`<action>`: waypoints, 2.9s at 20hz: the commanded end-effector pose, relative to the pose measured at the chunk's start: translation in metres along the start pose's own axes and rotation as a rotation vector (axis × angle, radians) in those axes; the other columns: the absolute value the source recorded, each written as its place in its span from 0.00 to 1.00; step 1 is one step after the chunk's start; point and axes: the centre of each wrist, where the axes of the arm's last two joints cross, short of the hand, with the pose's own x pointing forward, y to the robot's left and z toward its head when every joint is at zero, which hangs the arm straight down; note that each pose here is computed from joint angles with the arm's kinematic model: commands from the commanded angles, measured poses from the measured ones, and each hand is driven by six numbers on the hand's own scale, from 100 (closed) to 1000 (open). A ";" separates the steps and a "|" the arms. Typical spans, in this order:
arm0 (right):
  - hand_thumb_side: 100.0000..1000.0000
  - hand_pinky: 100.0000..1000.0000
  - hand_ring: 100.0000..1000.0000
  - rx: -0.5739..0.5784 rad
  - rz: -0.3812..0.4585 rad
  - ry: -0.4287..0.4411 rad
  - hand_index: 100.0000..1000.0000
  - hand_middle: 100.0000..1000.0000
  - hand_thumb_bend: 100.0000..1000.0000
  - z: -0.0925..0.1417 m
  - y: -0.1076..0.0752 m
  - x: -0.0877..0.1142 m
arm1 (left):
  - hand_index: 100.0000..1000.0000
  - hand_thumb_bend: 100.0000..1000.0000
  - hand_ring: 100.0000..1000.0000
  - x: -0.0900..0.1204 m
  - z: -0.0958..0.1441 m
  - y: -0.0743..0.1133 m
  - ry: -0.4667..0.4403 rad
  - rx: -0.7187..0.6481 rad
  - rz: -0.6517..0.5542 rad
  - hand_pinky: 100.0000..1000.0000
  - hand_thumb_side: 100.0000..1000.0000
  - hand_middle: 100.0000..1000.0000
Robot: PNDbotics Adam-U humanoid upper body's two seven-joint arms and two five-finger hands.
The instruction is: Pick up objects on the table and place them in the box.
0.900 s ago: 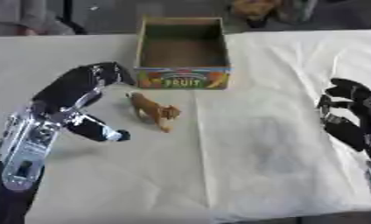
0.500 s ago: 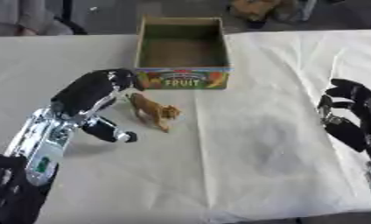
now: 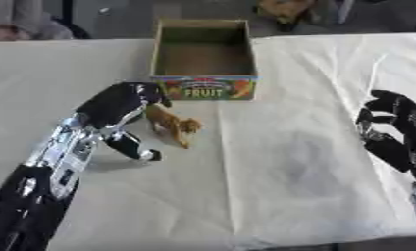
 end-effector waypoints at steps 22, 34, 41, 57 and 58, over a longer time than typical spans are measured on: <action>0.19 0.68 0.74 0.004 0.001 -0.025 0.81 0.61 0.00 -0.003 -0.003 0.005 | 0.67 0.69 0.50 -0.007 -0.025 -0.017 -0.031 0.026 -0.231 0.48 0.22 0.50; 0.19 0.68 0.74 0.005 0.002 -0.025 0.81 0.61 0.00 -0.003 -0.003 0.005 | 0.64 0.64 0.49 -0.018 -0.024 -0.011 -0.034 -0.024 -0.315 0.43 0.21 0.48; 0.19 0.68 0.74 0.006 0.004 -0.024 0.81 0.61 0.00 -0.003 -0.003 0.004 | 0.63 0.60 0.47 -0.025 -0.021 -0.005 -0.032 -0.071 -0.333 0.41 0.20 0.46; 0.19 0.68 0.74 0.006 0.004 -0.022 0.81 0.61 0.00 -0.003 -0.003 0.004 | 0.50 0.51 0.35 -0.028 -0.017 0.004 -0.027 -0.040 -0.303 0.25 0.15 0.34; 0.19 0.68 0.74 0.006 0.004 -0.022 0.81 0.61 0.00 -0.003 -0.003 0.004 | 0.50 0.50 0.34 -0.028 -0.017 0.003 -0.026 -0.032 -0.300 0.24 0.15 0.33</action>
